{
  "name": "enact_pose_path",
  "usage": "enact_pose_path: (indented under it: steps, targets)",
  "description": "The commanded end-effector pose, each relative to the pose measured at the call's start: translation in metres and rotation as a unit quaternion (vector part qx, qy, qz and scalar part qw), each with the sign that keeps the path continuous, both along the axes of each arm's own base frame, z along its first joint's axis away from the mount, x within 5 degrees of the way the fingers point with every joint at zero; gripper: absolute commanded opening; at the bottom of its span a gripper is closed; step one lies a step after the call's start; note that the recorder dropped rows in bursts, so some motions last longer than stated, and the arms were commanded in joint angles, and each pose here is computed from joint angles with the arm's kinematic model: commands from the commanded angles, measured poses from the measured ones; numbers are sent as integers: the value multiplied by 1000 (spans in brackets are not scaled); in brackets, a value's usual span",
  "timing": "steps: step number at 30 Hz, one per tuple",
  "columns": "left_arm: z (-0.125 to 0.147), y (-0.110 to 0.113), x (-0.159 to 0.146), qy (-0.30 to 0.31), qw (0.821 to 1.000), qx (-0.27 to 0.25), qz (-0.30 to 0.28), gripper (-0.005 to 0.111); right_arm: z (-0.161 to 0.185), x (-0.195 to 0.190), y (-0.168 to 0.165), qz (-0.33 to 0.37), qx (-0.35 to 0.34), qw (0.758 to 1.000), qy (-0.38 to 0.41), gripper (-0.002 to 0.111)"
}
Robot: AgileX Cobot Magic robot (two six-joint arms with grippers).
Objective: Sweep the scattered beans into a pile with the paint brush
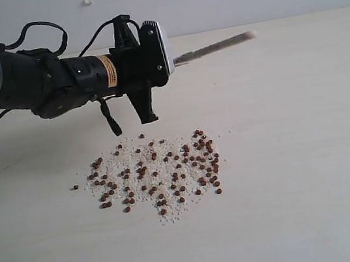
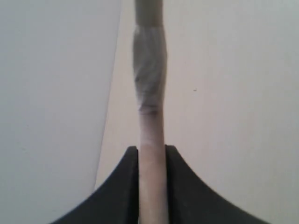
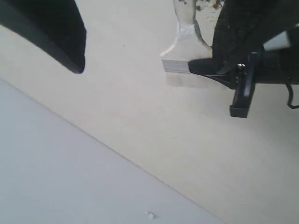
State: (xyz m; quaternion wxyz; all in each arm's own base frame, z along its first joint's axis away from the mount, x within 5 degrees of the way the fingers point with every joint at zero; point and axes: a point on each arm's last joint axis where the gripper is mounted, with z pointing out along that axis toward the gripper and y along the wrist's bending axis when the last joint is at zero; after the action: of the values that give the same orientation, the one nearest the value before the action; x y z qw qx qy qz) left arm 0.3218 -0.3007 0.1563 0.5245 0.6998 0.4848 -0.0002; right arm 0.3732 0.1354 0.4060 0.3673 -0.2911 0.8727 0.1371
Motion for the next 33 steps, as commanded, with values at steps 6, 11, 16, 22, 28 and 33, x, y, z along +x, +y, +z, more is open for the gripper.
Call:
enact_pose_path:
  steps: [6,11,16,22,28,33]
  targets:
    - [39,44,17,270,944,-189,7,0,-30,-12,-43,60,76,994,47,70]
    - [59,77,16,400,873,-263,-96,0,-85,-27,-34,212,141,967,6,70]
    - [63,89,16,443,848,-271,-106,0,-89,-37,-22,278,258,920,-96,70]
    - [59,85,10,463,845,-244,-109,0,-85,-39,-17,289,289,904,-129,70]
    - [59,76,4,465,844,-237,-122,0,-88,-39,-6,298,299,898,-128,70]
    - [60,70,-1,456,849,-231,-136,0,-98,-29,-5,279,326,894,-130,70]
